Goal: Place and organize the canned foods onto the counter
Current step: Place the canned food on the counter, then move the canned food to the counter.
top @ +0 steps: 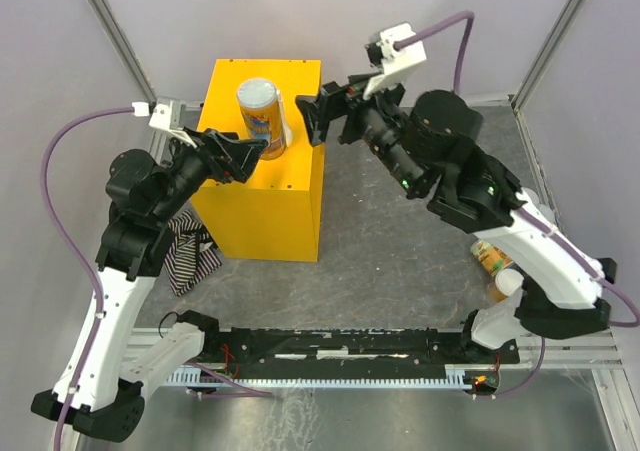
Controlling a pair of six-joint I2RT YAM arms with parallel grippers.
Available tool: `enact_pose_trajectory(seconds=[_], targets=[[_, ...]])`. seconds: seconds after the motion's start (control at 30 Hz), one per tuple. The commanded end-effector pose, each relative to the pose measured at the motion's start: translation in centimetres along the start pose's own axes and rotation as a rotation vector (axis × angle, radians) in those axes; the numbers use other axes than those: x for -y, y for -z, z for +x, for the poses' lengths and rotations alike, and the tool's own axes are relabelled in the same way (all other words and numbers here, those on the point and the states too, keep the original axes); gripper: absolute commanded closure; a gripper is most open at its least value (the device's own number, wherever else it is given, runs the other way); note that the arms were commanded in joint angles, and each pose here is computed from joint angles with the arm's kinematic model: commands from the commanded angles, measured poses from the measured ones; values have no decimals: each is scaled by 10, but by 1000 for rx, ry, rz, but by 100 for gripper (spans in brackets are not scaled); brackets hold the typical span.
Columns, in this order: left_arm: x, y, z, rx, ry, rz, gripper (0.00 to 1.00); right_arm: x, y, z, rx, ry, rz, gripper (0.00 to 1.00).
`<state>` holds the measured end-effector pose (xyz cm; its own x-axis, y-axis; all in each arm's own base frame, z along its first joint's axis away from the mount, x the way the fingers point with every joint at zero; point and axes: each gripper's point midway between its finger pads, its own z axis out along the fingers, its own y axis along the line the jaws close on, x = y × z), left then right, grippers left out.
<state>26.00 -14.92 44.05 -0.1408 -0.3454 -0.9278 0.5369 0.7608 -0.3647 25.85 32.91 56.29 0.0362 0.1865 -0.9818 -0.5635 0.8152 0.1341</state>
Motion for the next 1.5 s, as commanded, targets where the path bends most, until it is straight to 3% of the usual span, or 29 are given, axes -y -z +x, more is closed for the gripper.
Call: enact_pose_trajectory(seconds=[0.0,0.53,0.9,1.27,1.47], targets=[[12,-12,-11,44,-69,85,14,19,17,-6,60,-26,53,0],[-5,-29,-25,105,-188,-1,16,43,37,5,44,-14,118,0],[8,-45,-12,67,-221,47,17,54,52,5,26,-1,139,0],[-3,-55,-9,57,-258,-56,18,58,56,6,22,5,143,0],[-12,-63,-7,52,-274,-96,26,56,54,7,21,14,141,0]])
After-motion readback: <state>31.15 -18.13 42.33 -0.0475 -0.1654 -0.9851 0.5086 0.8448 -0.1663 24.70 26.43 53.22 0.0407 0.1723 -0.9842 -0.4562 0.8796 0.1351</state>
